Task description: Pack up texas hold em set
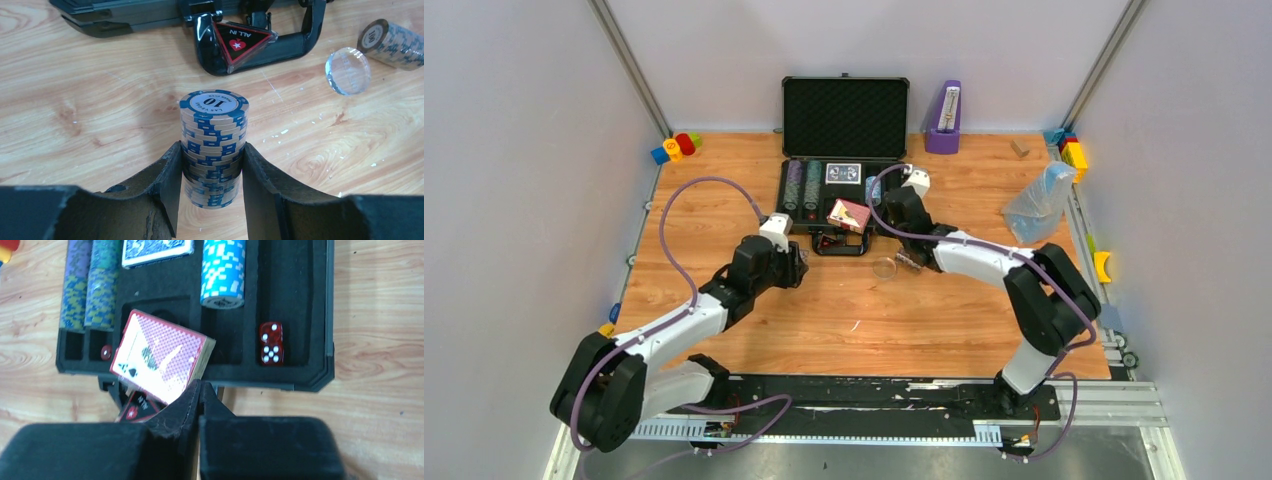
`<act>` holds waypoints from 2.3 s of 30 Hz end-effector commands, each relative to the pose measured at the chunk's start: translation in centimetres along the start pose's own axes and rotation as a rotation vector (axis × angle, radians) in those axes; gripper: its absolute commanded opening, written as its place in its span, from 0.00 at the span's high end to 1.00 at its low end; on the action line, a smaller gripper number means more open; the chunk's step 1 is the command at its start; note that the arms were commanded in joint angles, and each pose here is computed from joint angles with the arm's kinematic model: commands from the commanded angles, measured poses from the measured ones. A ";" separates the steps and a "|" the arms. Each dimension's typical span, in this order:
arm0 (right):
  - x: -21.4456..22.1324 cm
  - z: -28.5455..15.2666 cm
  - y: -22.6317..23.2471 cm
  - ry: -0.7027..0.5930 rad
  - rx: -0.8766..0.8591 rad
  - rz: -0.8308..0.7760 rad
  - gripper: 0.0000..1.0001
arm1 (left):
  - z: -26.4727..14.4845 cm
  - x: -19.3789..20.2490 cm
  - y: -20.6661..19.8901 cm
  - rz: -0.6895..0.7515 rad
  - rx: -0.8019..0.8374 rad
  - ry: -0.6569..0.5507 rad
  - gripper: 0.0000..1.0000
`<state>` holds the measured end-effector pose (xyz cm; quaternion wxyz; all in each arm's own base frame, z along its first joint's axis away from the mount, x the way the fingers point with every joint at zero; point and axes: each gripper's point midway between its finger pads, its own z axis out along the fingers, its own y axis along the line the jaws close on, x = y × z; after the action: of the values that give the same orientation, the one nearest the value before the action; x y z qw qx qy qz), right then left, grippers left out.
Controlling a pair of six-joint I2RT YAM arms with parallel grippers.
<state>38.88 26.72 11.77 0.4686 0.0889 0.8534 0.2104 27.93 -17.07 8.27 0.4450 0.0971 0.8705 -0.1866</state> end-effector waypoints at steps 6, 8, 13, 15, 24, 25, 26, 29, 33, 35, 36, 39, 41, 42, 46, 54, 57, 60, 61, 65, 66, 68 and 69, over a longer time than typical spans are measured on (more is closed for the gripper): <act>-2.5 5.3 0.1 -0.038 0.051 0.060 1.00 | -1.5 -7.2 -1.2 -0.017 0.038 -0.307 1.00; -2.4 6.2 0.1 -0.032 0.057 0.063 1.00 | -1.5 -7.1 -1.3 -0.019 0.045 -0.306 1.00; -2.6 8.4 -0.4 -0.032 0.082 0.065 1.00 | -1.7 -7.4 -1.4 -0.012 0.049 -0.314 1.00; -3.1 9.2 -0.8 -0.044 0.096 0.072 1.00 | -1.8 -7.4 -1.2 -0.011 0.043 -0.317 1.00; -5.7 12.9 -1.3 -0.056 0.100 0.105 1.00 | -1.7 -7.4 -1.3 -0.007 0.047 -0.315 1.00; -5.9 13.2 -1.2 -0.057 0.099 0.102 1.00 | -1.6 -7.3 -1.3 -0.006 0.047 -0.315 1.00; -6.1 13.4 -1.2 -0.060 0.100 0.102 1.00 | -1.7 -7.4 -1.3 -0.005 0.047 -0.315 1.00; -6.6 14.2 -1.6 -0.053 0.106 0.104 0.99 | -1.7 -7.4 -1.3 -0.005 0.046 -0.315 1.00; -6.8 14.6 -1.0 -0.028 0.066 0.097 0.96 | -1.7 -7.4 -1.3 -0.008 0.045 -0.316 1.00; -6.8 14.3 -0.3 -0.016 0.036 0.081 0.89 | -1.7 -7.4 -1.3 -0.007 0.045 -0.315 1.00; -6.9 14.1 -0.1 -0.011 0.024 0.072 0.86 | -1.7 -7.4 -1.3 -0.007 0.045 -0.314 1.00; -7.6 12.7 0.5 -0.021 -0.004 0.058 0.79 | -1.8 -7.5 -1.3 -0.005 0.046 -0.316 1.00; -8.6 11.3 0.9 -0.042 -0.018 0.046 0.75 | -1.9 -7.5 -1.4 -0.003 0.053 -0.319 1.00; -9.1 10.6 1.0 -0.052 -0.024 0.042 0.73 | -1.9 -7.5 -1.5 -0.001 0.060 -0.319 1.00; -10.3 8.0 1.5 -0.075 -0.053 0.015 0.62 | -1.9 -7.5 -1.7 0.003 0.068 -0.319 1.00; -5.9 2.3 3.2 0.033 -0.182 -0.029 0.35 | -2.1 -7.7 -1.6 0.010 0.063 -0.327 1.00; -2.7 0.6 4.2 0.106 -0.285 -0.116 0.34 | -2.2 -7.7 -1.6 0.013 0.065 -0.331 1.00; -0.9 -0.5 4.0 0.128 -0.331 -0.199 0.35 | -2.3 -7.7 -1.7 0.016 0.072 -0.333 1.00; -0.5 -0.7 3.9 0.134 -0.346 -0.224 0.36 | -2.3 -7.7 -1.8 0.016 0.075 -0.335 1.00; 1.3 -0.8 3.3 0.182 -0.375 -0.304 0.40 | -2.3 -7.7 -1.8 0.017 0.074 -0.333 1.00; 1.7 -0.6 3.2 0.192 -0.371 -0.320 0.40 | -2.2 -7.7 -1.8 0.018 0.072 -0.332 1.00; 2.0 -0.1 2.8 0.201 -0.347 -0.344 0.40 | -2.1 -7.7 -1.7 0.018 0.070 -0.326 1.00; 1.9 0.2 2.6 0.199 -0.330 -0.356 0.41 | -2.0 -7.5 -1.7 0.018 0.069 -0.322 1.00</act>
<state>36.73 29.15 9.76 0.3881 -0.1184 0.8710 0.2770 28.96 -17.12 12.16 0.5232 0.0878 0.8222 -0.2064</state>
